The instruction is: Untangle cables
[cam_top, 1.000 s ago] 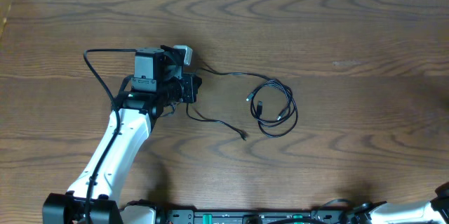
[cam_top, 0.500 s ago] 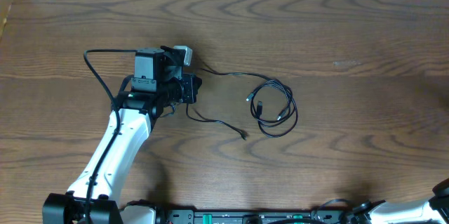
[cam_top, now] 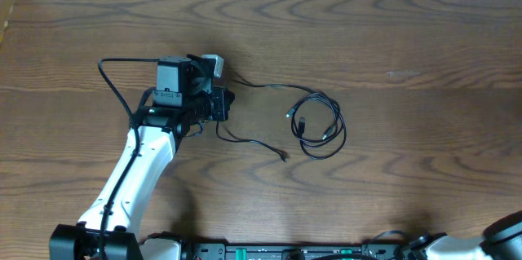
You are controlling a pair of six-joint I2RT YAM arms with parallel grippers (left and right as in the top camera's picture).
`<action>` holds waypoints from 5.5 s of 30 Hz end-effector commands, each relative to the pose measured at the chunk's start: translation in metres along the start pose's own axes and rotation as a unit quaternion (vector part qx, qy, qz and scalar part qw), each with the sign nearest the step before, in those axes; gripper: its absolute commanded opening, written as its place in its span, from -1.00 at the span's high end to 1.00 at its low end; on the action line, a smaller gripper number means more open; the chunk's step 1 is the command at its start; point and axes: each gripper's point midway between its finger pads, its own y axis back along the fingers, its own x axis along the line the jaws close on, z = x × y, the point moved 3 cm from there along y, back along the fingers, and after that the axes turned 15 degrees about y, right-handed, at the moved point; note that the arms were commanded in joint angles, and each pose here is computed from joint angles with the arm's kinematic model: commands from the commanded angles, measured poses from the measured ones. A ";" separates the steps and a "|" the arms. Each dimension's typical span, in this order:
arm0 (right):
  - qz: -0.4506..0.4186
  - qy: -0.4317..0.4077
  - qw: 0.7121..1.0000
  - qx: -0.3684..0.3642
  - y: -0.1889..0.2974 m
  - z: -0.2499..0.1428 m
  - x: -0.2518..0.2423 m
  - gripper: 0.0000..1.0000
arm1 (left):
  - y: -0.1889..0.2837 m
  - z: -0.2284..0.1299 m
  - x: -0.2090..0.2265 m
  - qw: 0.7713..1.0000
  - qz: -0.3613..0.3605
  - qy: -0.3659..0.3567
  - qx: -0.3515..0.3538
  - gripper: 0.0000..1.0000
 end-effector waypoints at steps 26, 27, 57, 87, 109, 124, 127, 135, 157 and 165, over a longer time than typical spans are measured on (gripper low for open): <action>0.521 0.491 0.698 -0.006 0.204 -0.172 0.313 -0.98 | 0.010 -0.006 -0.046 0.988 -0.153 -0.018 0.029 0.84; 0.524 0.500 0.689 0.004 0.204 -0.181 0.316 -0.99 | 0.012 -0.005 -0.050 0.985 -0.168 -0.020 0.031 0.83; 0.503 0.639 0.553 0.184 0.171 -0.379 0.356 -0.02 | 0.162 0.021 -0.146 0.928 -0.315 -0.103 -0.171 0.83; 0.549 0.541 0.637 -0.002 0.304 -0.263 0.361 0.98 | 0.127 0.005 -0.073 0.980 -0.145 -0.034 -0.130 0.83; 0.590 0.512 0.622 -0.043 0.367 -0.223 0.340 0.98 | 0.080 0.000 -0.045 0.993 -0.109 -0.002 -0.053 0.83; 0.557 0.599 0.575 -0.030 0.344 -0.247 0.333 -0.25 | 0.083 -0.001 -0.059 0.987 -0.155 -0.017 -0.046 0.83; 0.568 0.616 0.545 -0.025 0.346 -0.261 0.334 -0.38 | 0.087 0.001 -0.069 0.981 -0.186 -0.031 -0.047 0.83; 0.587 0.671 0.453 0.001 0.336 -0.312 0.351 -0.45 | 0.089 -0.008 -0.097 0.967 -0.243 -0.069 -0.028 0.84; 0.575 0.697 0.429 0.003 0.314 -0.342 0.373 -0.35 | 0.075 -0.019 -0.117 0.969 -0.219 -0.108 -0.034 0.83; 0.582 0.688 0.431 -0.037 0.341 -0.317 0.358 -0.44 | 0.071 -0.015 -0.112 0.973 -0.201 -0.104 -0.042 0.82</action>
